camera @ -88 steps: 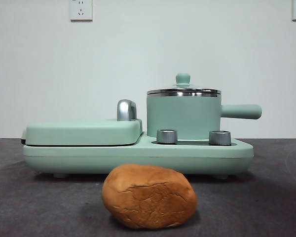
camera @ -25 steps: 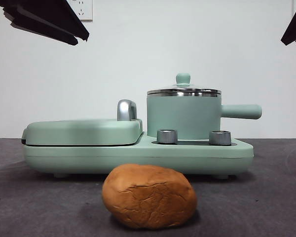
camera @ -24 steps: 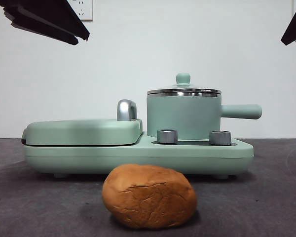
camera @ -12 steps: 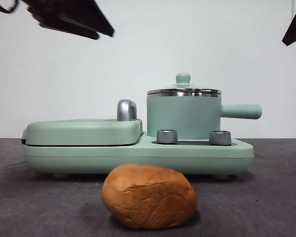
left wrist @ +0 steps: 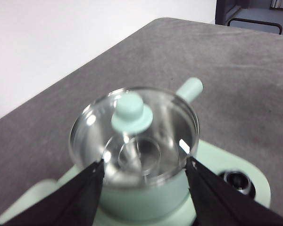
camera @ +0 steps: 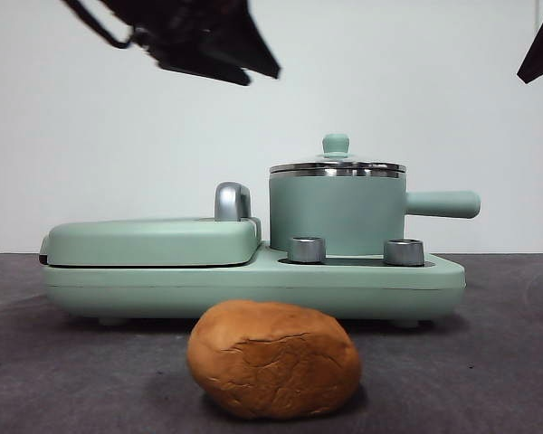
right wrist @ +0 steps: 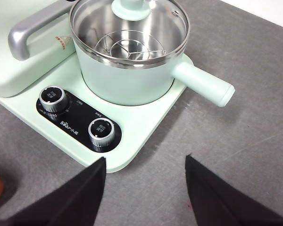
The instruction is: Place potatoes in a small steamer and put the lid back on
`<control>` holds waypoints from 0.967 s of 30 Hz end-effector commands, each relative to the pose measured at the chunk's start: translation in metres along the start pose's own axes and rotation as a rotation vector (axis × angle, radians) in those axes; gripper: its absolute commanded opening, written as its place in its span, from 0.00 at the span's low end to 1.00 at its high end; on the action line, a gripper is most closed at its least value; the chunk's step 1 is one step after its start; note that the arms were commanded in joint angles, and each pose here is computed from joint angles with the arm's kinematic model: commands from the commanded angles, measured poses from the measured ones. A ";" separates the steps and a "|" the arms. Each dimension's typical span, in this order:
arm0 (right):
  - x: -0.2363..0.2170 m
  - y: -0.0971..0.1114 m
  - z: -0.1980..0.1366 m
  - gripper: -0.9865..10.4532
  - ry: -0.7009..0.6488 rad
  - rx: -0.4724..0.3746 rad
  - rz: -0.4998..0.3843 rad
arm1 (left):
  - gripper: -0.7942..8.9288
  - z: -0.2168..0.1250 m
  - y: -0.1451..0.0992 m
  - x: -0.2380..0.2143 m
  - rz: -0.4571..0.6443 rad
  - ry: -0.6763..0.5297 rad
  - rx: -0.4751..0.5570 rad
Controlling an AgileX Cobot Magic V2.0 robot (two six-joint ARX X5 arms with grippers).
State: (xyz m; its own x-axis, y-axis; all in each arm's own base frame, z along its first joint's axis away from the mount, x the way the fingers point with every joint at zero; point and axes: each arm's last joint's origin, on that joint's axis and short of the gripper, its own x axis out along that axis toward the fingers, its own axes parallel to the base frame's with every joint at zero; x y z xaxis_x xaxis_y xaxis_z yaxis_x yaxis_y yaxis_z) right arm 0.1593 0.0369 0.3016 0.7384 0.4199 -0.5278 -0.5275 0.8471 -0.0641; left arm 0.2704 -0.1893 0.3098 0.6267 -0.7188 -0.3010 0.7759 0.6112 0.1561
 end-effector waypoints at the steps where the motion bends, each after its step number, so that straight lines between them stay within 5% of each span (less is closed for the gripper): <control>1: -0.002 0.000 0.006 0.32 -0.020 0.009 -0.001 | 0.37 0.012 0.002 0.017 -0.007 -0.023 -0.007; 13: -0.002 0.000 0.006 0.32 -0.021 0.017 -0.001 | 0.37 0.035 0.010 0.074 -0.034 -0.024 -0.065; 29: -0.002 0.000 0.007 0.32 -0.030 0.014 -0.003 | 0.37 0.012 0.014 0.136 -0.045 0.037 -0.074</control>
State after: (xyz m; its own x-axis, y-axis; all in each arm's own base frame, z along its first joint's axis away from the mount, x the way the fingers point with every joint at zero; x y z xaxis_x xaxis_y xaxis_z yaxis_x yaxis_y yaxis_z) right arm 0.1597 0.0369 0.3022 0.7423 0.4206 -0.5216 -0.5240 0.8496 -0.0607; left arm 0.3647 -0.2757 0.2806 0.5872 -0.7246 -0.3608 0.7915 0.6074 0.0683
